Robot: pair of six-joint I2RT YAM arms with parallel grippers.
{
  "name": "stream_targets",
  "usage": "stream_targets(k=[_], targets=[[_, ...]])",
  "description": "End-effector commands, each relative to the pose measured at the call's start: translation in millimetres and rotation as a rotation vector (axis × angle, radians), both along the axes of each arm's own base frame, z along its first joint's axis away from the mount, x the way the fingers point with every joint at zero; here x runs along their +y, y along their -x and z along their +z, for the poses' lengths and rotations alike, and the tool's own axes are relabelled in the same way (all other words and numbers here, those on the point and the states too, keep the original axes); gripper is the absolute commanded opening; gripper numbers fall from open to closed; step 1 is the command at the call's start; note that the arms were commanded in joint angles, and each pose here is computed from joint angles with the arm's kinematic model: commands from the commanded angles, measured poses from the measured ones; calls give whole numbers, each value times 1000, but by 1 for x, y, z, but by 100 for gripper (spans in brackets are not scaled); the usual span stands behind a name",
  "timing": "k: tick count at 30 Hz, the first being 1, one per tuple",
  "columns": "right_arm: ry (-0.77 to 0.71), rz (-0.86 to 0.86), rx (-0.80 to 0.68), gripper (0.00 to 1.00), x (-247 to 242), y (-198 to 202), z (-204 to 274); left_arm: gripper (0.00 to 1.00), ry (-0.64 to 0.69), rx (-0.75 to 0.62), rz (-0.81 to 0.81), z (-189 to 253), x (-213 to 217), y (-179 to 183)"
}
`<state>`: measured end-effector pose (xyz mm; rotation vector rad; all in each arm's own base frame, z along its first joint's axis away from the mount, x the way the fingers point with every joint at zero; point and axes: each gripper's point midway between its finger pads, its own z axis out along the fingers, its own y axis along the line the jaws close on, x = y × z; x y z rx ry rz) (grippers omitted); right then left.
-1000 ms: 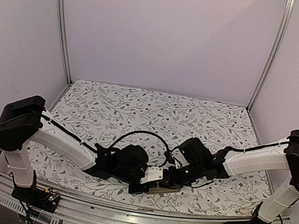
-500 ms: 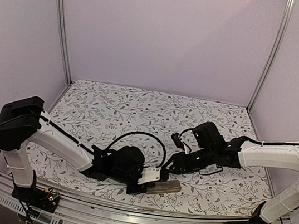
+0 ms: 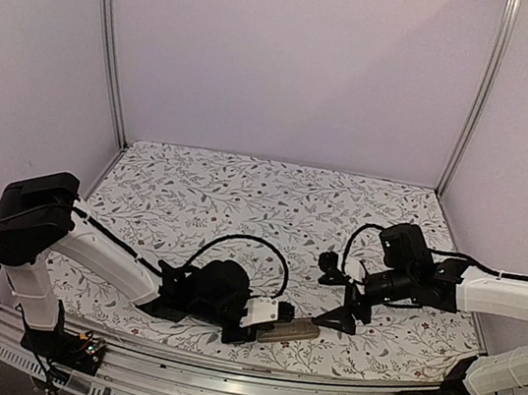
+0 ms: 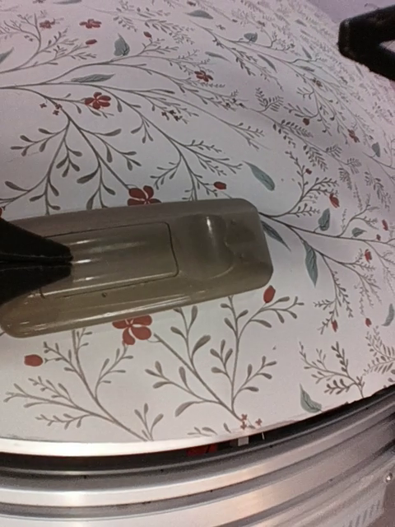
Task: Load the batteries into the remote control
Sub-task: Press the battery cover on the remote control, then adjust the remote control at the center of the board.
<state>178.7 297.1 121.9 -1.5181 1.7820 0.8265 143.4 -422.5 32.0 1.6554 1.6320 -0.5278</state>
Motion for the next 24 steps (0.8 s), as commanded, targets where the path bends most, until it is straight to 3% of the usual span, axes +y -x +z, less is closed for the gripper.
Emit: stream_targets(k=[1, 4, 10, 24], targets=[[-29, 304, -263, 99, 1, 24, -16, 0, -143, 63, -61, -43, 30, 26], [54, 321, -298, 99, 10, 21, -33, 0, -132, 58, -61, -42, 29, 25], [121, 349, -201, 98, 36, 27, -61, 0, -115, 55, -63, -39, 28, 25], [132, -6, 66, 91, 41, 10, -94, 0, -29, 38, -76, -28, 23, 27]])
